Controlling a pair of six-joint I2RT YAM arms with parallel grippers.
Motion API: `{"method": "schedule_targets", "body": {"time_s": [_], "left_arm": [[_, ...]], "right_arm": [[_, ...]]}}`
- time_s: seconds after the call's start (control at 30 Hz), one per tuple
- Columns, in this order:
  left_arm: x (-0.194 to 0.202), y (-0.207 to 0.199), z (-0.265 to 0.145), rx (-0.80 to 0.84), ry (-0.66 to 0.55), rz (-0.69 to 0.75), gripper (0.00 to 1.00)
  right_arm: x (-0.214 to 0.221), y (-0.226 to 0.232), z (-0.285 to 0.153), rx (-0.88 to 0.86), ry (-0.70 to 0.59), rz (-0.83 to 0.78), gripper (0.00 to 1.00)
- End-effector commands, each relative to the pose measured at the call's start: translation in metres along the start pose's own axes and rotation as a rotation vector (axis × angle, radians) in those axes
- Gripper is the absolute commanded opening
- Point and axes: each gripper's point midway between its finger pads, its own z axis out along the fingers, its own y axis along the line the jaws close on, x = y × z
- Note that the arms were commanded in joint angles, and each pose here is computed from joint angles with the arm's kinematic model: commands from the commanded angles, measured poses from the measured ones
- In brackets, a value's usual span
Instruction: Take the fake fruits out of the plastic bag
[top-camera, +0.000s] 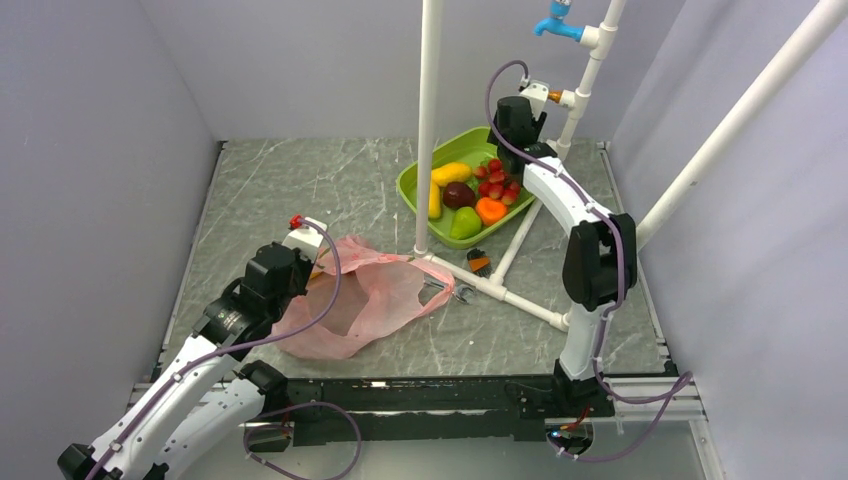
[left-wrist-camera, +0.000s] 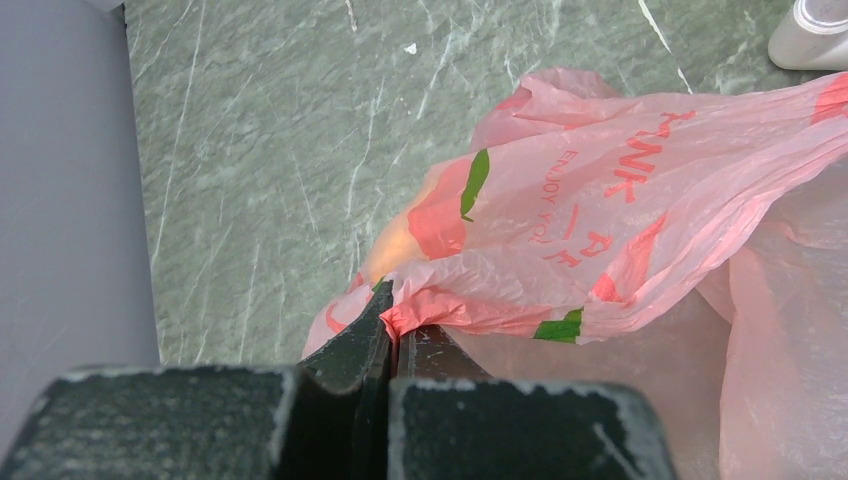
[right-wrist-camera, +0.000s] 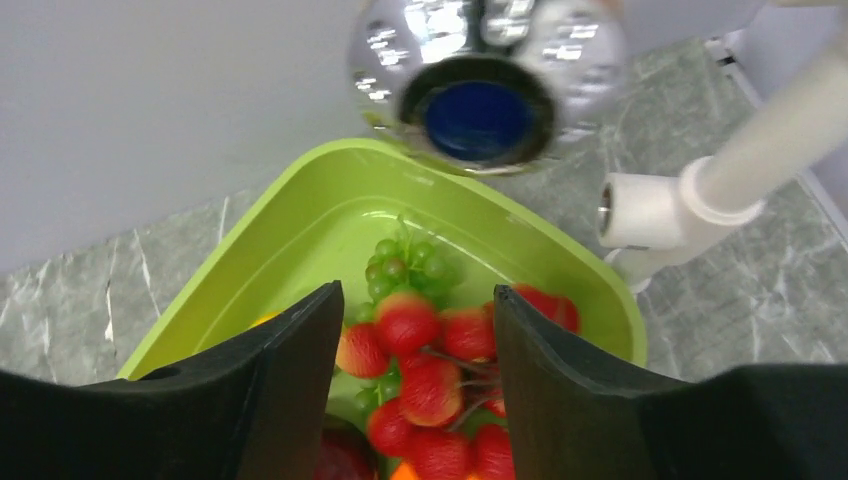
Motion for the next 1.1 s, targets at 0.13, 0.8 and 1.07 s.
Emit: {"method": "schedule_targets", "body": {"time_s": [0.13, 0.8, 1.07], "left_arm": [[-0.012, 0.003, -0.004, -0.008, -0.047, -0.023, 0.0], [-0.015, 0.002, -0.006, 0.002, -0.052, -0.028, 0.0], [-0.016, 0.003, -0.008, 0.0, -0.061, -0.031, 0.0]], "right_arm": [[0.006, 0.017, -0.02, -0.115, 0.108, 0.009, 0.66], [0.135, 0.013, -0.21, -0.506, 0.24, 0.013, 0.62], [0.104, 0.011, -0.278, -0.658, 0.155, -0.01, 0.63]]}}
